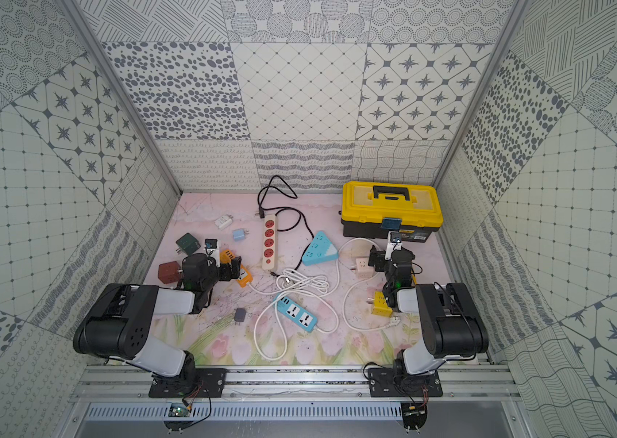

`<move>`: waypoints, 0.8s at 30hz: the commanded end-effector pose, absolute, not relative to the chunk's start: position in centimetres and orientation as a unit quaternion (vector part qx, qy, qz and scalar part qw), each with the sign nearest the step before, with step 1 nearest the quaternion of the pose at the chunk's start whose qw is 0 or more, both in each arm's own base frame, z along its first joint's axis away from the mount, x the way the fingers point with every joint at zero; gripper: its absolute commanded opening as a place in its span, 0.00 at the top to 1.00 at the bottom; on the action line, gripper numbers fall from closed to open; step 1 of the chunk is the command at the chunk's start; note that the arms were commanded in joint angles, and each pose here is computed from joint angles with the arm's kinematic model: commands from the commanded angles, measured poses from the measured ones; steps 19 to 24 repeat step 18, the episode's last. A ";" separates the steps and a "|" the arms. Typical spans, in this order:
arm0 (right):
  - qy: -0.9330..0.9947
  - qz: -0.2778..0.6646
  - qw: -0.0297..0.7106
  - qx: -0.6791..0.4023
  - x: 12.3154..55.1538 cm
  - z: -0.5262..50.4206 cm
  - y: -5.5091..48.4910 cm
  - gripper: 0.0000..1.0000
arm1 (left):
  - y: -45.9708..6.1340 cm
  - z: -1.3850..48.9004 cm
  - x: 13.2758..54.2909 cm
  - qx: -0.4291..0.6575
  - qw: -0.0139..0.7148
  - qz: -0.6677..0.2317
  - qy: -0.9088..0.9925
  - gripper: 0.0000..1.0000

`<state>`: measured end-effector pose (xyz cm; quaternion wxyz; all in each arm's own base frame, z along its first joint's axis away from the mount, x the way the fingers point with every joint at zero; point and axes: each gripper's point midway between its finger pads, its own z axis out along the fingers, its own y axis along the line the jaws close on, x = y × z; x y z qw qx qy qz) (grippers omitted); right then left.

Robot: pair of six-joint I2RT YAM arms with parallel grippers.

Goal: Pull the plug off the socket
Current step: Reset both arms

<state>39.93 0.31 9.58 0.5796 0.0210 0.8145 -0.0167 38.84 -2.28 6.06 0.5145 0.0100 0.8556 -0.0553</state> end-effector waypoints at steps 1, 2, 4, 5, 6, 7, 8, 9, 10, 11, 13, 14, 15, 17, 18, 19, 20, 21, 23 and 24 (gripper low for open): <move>0.803 -0.017 0.595 0.033 40.4 10.6 0.0 0.01 | -1.7 7.9 40.0 0.004 0.550 -0.034 0.834 0.01; 0.803 -0.017 0.595 0.033 40.4 10.6 0.0 0.01 | -1.7 7.9 40.0 0.003 0.550 -0.034 0.835 0.01; 0.803 -0.018 0.595 0.033 40.4 10.6 0.0 0.01 | -1.7 8.0 40.0 0.005 0.552 -0.032 0.833 0.01; 0.802 -0.018 0.596 0.032 40.5 10.7 0.1 0.01 | -1.7 8.0 40.0 0.004 0.551 -0.034 0.834 0.01; 0.802 -0.019 0.596 0.032 40.5 10.7 0.1 0.01 | -1.7 8.0 40.0 0.005 0.553 -0.033 0.833 0.01; 0.802 -0.018 0.596 0.032 40.5 10.7 0.1 0.01 | -1.7 8.0 40.0 0.005 0.552 -0.033 0.833 0.01; 0.803 -0.018 0.595 0.031 40.5 10.7 0.1 0.01 | -1.7 8.0 40.0 0.005 0.552 -0.033 0.833 0.01; 0.803 -0.018 0.595 0.032 40.5 10.7 0.1 0.01 | -1.7 8.0 40.0 0.005 0.553 -0.033 0.833 0.01; 0.803 -0.019 0.595 0.032 40.5 10.7 0.1 0.01 | -1.8 8.0 40.0 0.005 0.552 -0.033 0.833 0.01; 0.803 -0.018 0.595 0.032 40.5 10.7 0.1 0.01 | -1.7 8.0 40.0 0.005 0.552 -0.033 0.833 0.01; 0.802 -0.018 0.596 0.032 40.5 10.7 0.1 0.01 | -1.7 7.9 40.0 0.005 0.552 -0.033 0.833 0.01; 0.802 -0.019 0.596 0.032 40.5 10.7 0.1 0.01 | -1.6 8.0 40.0 0.004 0.552 -0.032 0.833 0.01; 0.802 -0.018 0.596 0.032 40.5 10.7 0.1 0.01 | -1.7 8.0 40.0 0.005 0.552 -0.033 0.833 0.01; 0.803 -0.019 0.595 0.031 40.5 10.7 0.1 0.01 | -1.7 8.0 40.0 0.005 0.553 -0.032 0.833 0.01; 0.803 -0.019 0.595 0.032 40.5 10.6 0.1 0.01 | -1.7 8.0 40.0 0.006 0.552 -0.033 0.833 0.01; 0.803 -0.019 0.595 0.032 40.5 10.6 0.1 0.01 | -1.7 8.0 40.0 0.006 0.552 -0.033 0.833 0.01; 0.803 -0.019 0.595 0.032 40.5 10.6 0.1 0.01 | -1.7 8.0 40.0 0.006 0.552 -0.033 0.833 0.01; 0.803 -0.019 0.595 0.032 40.5 10.6 0.1 0.01 | -1.7 8.0 40.0 0.006 0.552 -0.033 0.833 0.01; 0.803 -0.019 0.595 0.032 40.5 10.6 0.1 0.01 | -1.7 8.0 40.0 0.006 0.552 -0.033 0.833 0.01; 0.803 -0.019 0.595 0.032 40.5 10.6 0.1 0.01 | -1.7 8.0 40.0 0.006 0.552 -0.033 0.833 0.01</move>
